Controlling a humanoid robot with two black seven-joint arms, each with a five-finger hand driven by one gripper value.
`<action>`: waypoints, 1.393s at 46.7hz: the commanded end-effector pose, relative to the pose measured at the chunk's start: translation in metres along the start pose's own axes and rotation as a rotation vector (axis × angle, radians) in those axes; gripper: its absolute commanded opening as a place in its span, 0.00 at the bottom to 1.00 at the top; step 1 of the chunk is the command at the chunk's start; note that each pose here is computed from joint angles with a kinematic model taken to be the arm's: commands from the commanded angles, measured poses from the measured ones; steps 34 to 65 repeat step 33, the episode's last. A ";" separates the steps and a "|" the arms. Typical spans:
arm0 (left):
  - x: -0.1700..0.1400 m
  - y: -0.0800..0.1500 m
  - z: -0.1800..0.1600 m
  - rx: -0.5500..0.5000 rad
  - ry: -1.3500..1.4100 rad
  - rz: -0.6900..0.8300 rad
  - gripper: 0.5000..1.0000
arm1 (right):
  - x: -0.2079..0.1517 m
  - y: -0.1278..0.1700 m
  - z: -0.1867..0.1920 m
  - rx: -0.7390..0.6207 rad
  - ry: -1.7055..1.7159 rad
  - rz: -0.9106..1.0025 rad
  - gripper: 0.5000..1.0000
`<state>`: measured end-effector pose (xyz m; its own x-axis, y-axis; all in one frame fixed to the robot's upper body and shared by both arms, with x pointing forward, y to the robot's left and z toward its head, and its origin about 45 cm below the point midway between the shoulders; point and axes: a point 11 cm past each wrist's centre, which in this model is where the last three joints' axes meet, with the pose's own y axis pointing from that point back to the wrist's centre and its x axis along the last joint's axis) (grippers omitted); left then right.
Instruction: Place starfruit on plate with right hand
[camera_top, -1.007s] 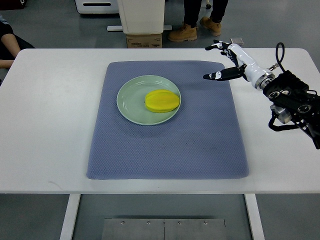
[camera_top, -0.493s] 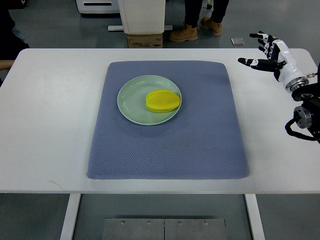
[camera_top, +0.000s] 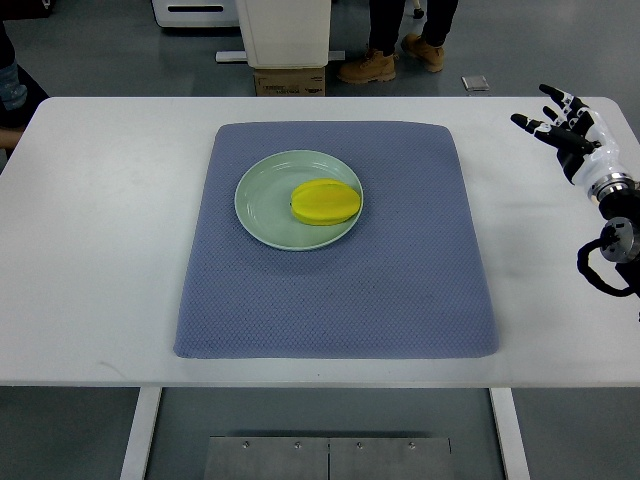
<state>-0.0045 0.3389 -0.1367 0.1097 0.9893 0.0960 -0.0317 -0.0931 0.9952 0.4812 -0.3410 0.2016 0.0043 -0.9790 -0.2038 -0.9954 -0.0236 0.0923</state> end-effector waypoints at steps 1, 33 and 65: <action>0.000 0.000 0.000 -0.001 0.000 0.000 1.00 | 0.002 0.002 0.005 -0.007 -0.022 0.010 1.00; 0.000 0.000 0.000 -0.001 0.000 0.000 1.00 | -0.015 0.009 0.035 -0.055 -0.106 0.002 1.00; 0.000 0.000 0.000 -0.001 0.000 0.000 1.00 | -0.015 0.009 0.035 -0.055 -0.106 0.002 1.00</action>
